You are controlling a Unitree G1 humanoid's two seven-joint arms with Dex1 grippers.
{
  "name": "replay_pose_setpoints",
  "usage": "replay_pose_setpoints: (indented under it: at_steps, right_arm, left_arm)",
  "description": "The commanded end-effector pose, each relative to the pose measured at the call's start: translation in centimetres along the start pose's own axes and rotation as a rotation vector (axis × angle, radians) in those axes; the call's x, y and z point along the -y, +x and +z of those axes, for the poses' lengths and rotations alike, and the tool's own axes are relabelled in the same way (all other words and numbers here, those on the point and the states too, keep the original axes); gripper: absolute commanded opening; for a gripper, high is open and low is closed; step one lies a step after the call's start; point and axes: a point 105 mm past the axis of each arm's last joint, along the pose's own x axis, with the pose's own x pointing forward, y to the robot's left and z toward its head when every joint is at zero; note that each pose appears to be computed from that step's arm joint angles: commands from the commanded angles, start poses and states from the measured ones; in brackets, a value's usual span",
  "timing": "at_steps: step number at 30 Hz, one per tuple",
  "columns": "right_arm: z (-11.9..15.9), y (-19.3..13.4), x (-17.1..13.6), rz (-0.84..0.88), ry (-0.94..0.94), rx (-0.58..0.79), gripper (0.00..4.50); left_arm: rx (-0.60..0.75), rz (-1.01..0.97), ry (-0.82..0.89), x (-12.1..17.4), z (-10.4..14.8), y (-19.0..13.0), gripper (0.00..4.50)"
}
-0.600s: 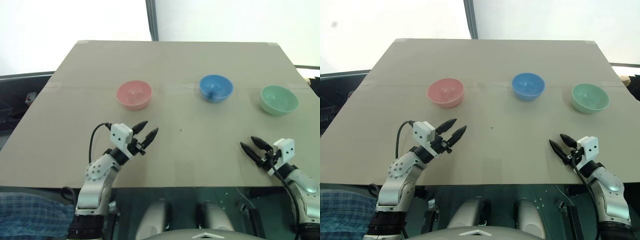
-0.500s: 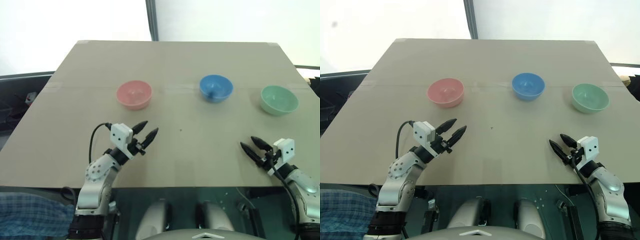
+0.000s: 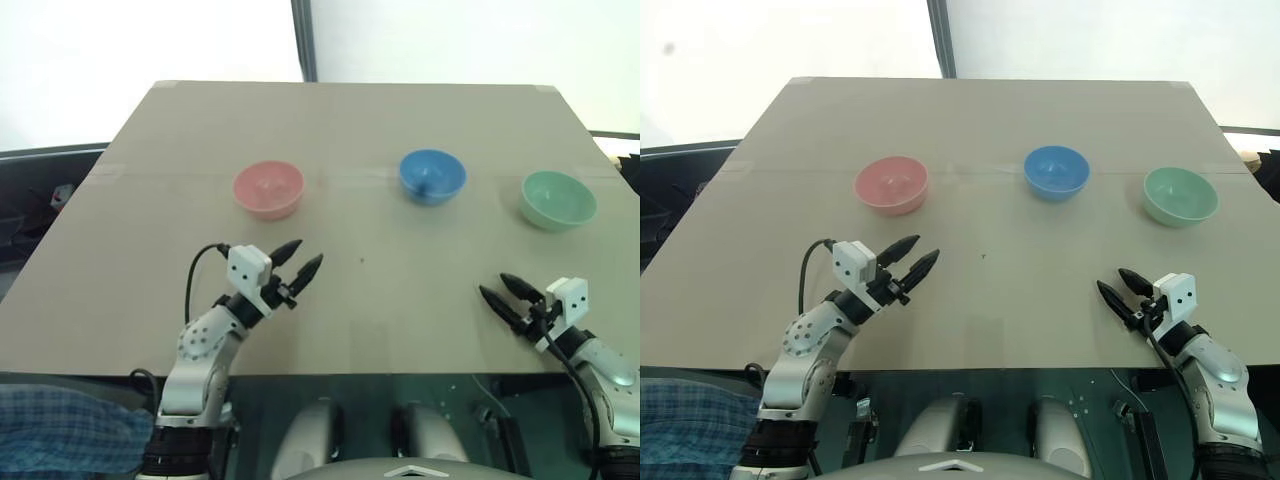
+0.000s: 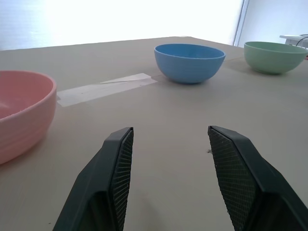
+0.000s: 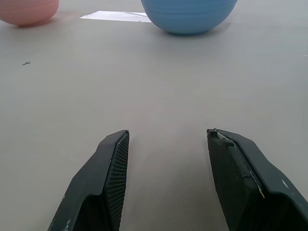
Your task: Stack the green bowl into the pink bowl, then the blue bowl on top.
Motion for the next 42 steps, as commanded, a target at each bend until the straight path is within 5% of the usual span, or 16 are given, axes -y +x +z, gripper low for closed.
replay_pose_setpoints:
  at_steps: [1, 8, 14, 34, 42]
  right_arm:
    - [0.6, -0.2, 0.1, 0.004, -0.033, 0.006, 2.71]
    - [0.2, -0.4, -0.3, -0.002, -0.09, -0.033, 2.71]
    - [-0.2, -0.4, -0.8, 0.015, -0.1, -0.069, 4.39]
    - [8.9, 1.4, -6.2, 0.346, -0.035, 0.066, 4.39]
    - [10.4, 1.6, -6.9, 0.36, -0.023, 0.11, 4.39]
  left_arm:
    - [0.032, -0.003, 0.031, 0.0, 0.8, 0.0, 2.61]
    - [0.027, -0.012, 0.033, 0.1, 0.7, 0.0, 2.61]
    - [0.025, -0.019, 0.033, 0.2, 0.7, 0.1, 2.79]
    - [-0.16, -0.021, 0.292, -2.6, -0.1, 1.8, 2.79]
    - [-0.208, 0.081, 0.548, -6.8, 4.0, 4.4, 2.79]
